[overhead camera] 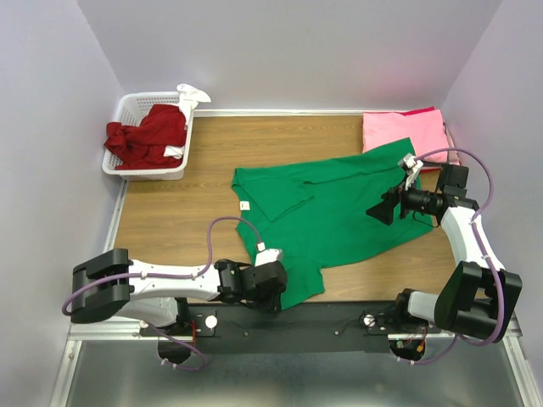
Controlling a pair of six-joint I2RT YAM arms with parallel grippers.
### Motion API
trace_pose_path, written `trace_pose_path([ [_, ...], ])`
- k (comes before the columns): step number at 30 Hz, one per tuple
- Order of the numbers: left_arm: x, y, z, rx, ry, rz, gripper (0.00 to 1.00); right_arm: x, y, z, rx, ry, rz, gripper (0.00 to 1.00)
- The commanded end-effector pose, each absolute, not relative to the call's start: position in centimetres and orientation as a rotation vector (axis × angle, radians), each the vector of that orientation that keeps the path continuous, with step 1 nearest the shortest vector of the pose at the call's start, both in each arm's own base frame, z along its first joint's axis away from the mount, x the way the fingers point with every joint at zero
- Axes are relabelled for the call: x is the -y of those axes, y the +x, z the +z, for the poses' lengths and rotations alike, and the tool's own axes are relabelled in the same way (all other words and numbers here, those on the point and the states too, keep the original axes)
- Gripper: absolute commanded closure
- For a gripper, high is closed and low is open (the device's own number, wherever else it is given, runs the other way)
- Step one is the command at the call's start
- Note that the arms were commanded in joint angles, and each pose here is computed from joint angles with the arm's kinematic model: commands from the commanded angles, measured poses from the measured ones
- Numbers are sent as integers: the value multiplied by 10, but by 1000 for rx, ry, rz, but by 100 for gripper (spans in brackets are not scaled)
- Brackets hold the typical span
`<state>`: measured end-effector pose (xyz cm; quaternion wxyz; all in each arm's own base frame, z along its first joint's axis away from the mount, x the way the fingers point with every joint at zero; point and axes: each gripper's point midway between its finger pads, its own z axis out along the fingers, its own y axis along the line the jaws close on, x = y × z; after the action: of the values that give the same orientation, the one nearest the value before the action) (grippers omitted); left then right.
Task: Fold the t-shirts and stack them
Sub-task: Fold the tshirt
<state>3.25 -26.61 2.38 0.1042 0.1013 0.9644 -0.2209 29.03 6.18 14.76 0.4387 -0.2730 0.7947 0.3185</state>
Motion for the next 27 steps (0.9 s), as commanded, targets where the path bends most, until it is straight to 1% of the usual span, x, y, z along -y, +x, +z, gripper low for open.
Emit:
trace_pose_path([
  [1, 253, 40, 20, -2832, 242, -579, 51, -58, 297, 153, -1970, -682, 758, 1],
  [9, 253, 39, 10, -2854, 266, -527, 50, -58, 296, 154, -1970, -682, 758, 1],
  [14, 255, 42, 9, -2846, 270, -500, 52, -58, 297, 154, -1968, -682, 759, 1],
  [16, 254, 44, 7, -2845, 271, -475, 56, -59, 296, 155, -1967, -681, 760, 1],
  [18, 254, 45, 5, -2846, 277, -457, 58, -59, 296, 155, -1967, -681, 760, 1],
  [19, 254, 45, 5, -2847, 282, -450, 61, -59, 296, 155, -1966, -683, 759, 1],
  [21, 253, 46, 3, -2850, 293, -421, 61, -59, 296, 155, -1969, -680, 760, 1],
  [22, 252, 47, 1, -2852, 298, -394, 66, -59, 296, 155, -1967, -680, 760, 0],
  [26, 248, 48, -1, -2855, 312, -336, 67, -59, 297, 156, -1964, -683, 757, 0],
  [27, 246, 48, -3, -2858, 315, -325, 76, -59, 297, 156, -1965, -680, 759, 0],
])
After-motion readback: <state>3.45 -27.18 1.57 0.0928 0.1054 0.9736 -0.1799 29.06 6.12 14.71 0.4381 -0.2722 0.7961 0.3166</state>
